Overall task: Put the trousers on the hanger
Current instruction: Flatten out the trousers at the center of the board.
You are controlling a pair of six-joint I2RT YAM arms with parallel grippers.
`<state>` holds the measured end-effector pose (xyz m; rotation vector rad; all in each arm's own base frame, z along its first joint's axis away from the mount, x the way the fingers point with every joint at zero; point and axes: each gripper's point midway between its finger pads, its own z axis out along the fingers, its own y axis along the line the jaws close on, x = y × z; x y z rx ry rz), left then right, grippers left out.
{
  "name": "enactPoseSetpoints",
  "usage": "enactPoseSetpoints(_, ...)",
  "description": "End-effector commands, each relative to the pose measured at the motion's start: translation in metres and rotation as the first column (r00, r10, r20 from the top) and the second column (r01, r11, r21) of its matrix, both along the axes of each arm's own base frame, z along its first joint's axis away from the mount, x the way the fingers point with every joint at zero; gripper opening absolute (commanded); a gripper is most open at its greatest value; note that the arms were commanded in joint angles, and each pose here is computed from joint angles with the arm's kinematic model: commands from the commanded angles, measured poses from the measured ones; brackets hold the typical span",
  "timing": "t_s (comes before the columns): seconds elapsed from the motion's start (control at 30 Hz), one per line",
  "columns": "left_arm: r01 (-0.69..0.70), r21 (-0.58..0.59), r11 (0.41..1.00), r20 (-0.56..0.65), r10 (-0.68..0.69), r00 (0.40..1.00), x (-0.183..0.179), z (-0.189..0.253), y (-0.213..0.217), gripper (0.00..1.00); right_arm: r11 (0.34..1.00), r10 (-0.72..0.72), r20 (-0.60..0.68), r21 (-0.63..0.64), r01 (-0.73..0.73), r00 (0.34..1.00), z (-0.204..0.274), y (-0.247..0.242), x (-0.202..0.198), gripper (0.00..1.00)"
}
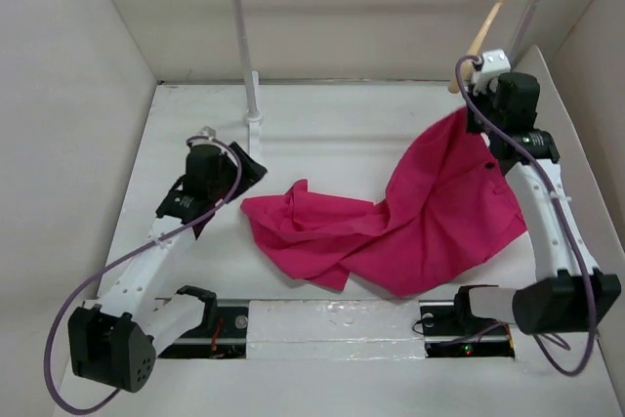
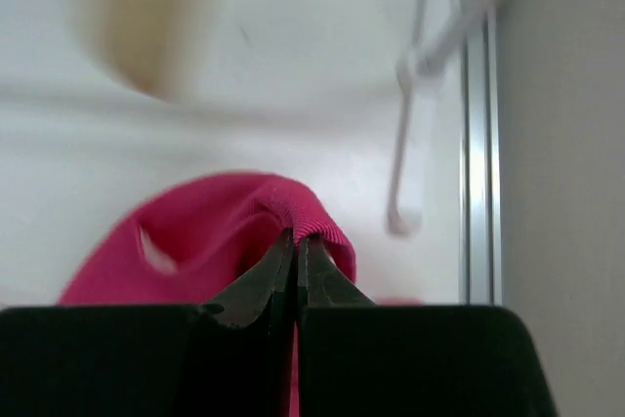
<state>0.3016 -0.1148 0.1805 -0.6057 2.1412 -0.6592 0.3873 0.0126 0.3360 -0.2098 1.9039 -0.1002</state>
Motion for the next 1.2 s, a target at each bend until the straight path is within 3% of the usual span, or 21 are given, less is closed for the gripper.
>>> enactPoseSetpoints(0.0,0.076,0.06,0.995,-0.062,-0.072,0.995,-0.029,-0.021,-0.021,0.64,0.993,-0.082,0.153,0.092,0.069,0.985,0.034,-0.039,-0.001,0.0)
enactPoseSetpoints(0.13,-0.012,0.125,0.992,-0.221,0.039,0.975,-0.068,-0.074,-0.006,0.66,0.99,-0.093,0.143,0.118,0.076,0.985,0.027,-0.051,-0.002,0.0)
enactPoseSetpoints(0.23,-0.08,0.045,0.996,-0.241,0.088,0.967,-0.078,-0.094,-0.002,0.75,0.992,-0.074,0.169,0.115,0.055,0.983,0.033,-0.044,-0.008,0.0)
enactPoseSetpoints(0.33,-0.136,-0.02,0.991,-0.271,0.126,0.954,-0.078,-0.106,0.004,0.75,0.993,-0.051,0.172,0.116,0.031,0.984,0.035,-0.037,-0.014,0.0)
enactPoseSetpoints(0.47,-0.156,-0.018,0.988,-0.263,0.146,0.954,-0.072,-0.11,0.005,0.76,0.994,-0.01,0.155,0.111,-0.007,0.988,0.032,-0.025,-0.021,0.0)
enactPoseSetpoints(0.6,-0.162,-0.042,0.986,-0.223,0.149,0.963,-0.045,-0.11,-0.005,0.77,0.983,0.103,0.167,0.132,-0.126,0.981,0.033,0.009,-0.033,0.0)
enactPoseSetpoints(0.67,-0.144,-0.047,0.988,-0.202,0.132,0.97,-0.027,-0.107,-0.012,0.63,0.98,0.131,0.16,0.13,-0.153,0.978,0.032,0.019,-0.045,0.0)
enactPoseSetpoints(0.7,-0.147,-0.035,0.989,-0.205,0.137,0.969,-0.022,-0.107,-0.013,0.29,0.975,0.156,0.162,0.132,-0.178,0.974,0.033,0.026,-0.049,0.0)
enactPoseSetpoints(0.73,-0.17,-0.007,0.985,-0.205,0.165,0.965,-0.015,-0.099,-0.009,0.06,0.967,0.194,0.162,0.133,-0.216,0.967,0.034,0.037,-0.056,0.0)
enactPoseSetpoints(0.77,-0.186,0.022,0.982,-0.213,0.186,0.959,-0.013,-0.095,-0.005,0.0,0.962,0.217,0.157,0.134,-0.238,0.964,0.035,0.044,-0.063,0.0)
enactPoseSetpoints(0.8,-0.202,0.064,0.977,-0.167,0.21,0.963,-0.006,-0.059,0.004,0.0,0.948,0.267,0.179,0.127,-0.291,0.947,0.047,0.057,-0.081,0.0)
enactPoseSetpoints(0.83,-0.224,0.082,0.971,-0.155,0.235,0.96,-0.004,-0.058,0.009,0.0,0.941,0.289,0.179,0.127,-0.314,0.94,0.047,0.064,-0.083,0.0)
enactPoseSetpoints(0.9,-0.26,0.073,0.963,-0.012,0.261,0.965,-0.006,0.0,0.023,0.0,0.92,0.349,0.203,0.111,-0.375,0.915,0.066,0.078,-0.107,0.0)
enactPoseSetpoints(1.0,-0.383,0.016,0.923,0.249,0.368,0.896,-0.022,0.122,0.061,0.0,0.868,0.46,0.219,0.094,-0.488,0.86,0.093,0.102,-0.15,0.0)
enactPoseSetpoints(1.17,-0.566,0.012,0.824,0.358,0.525,0.772,-0.068,0.202,0.118,0.0,0.786,0.577,0.318,0.034,-0.617,0.753,0.154,0.103,-0.23,0.0)
